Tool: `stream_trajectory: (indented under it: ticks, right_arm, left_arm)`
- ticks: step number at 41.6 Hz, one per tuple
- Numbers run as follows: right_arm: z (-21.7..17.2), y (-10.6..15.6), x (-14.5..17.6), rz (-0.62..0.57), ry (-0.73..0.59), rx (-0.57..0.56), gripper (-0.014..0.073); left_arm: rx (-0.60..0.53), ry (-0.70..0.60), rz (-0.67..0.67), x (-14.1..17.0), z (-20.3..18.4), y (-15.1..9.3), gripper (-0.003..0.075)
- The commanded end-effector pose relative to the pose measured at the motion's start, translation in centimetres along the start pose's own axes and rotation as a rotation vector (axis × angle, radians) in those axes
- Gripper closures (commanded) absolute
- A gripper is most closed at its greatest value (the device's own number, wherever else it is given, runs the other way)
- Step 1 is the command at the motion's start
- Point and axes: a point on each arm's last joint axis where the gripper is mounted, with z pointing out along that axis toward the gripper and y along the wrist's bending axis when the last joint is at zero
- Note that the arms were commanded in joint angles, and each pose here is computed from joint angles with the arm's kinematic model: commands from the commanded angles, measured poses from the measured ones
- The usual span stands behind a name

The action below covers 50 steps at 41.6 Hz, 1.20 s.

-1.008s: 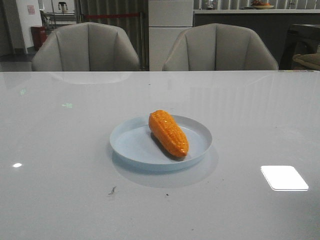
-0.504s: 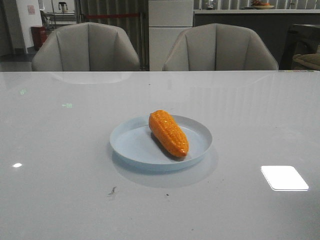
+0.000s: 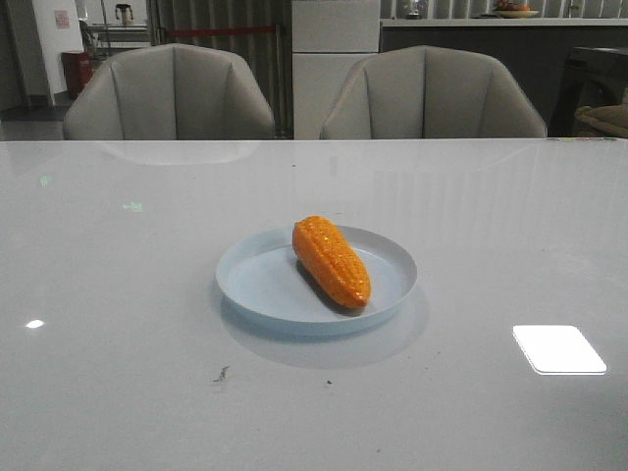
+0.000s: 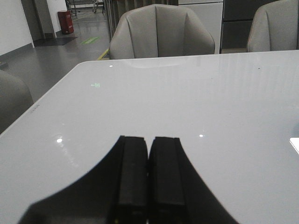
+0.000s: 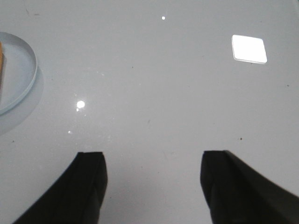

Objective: Place corn on plate with both arms

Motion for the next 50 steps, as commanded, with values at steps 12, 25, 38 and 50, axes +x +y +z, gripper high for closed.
stream_trajectory:
  ticks: [12,25,38,50]
  right_arm:
    - [-7.6,0.3,1.5,-0.03,-0.573,0.082,0.0388]
    - [-6.4,0.8,4.6,-0.042,-0.766,-0.002,0.0568]
    - [-0.5,1.4,10.0,-0.047,-0.586,-0.015,0.0568]
    - [0.4,1.4,11.1,-0.04,-0.521,0.015,0.0568]
  left_arm:
    - [0.001,-0.051,0.001,0.5,0.2,-0.1,0.0631]
    - [0.001,-0.054,0.001,0.5,0.1,-0.1,0.0631]
    - [0.001,-0.054,0.001,0.5,0.1,-0.1,0.0631]
    - [0.001,-0.054,0.001,0.5,0.1,-0.1,0.0631]
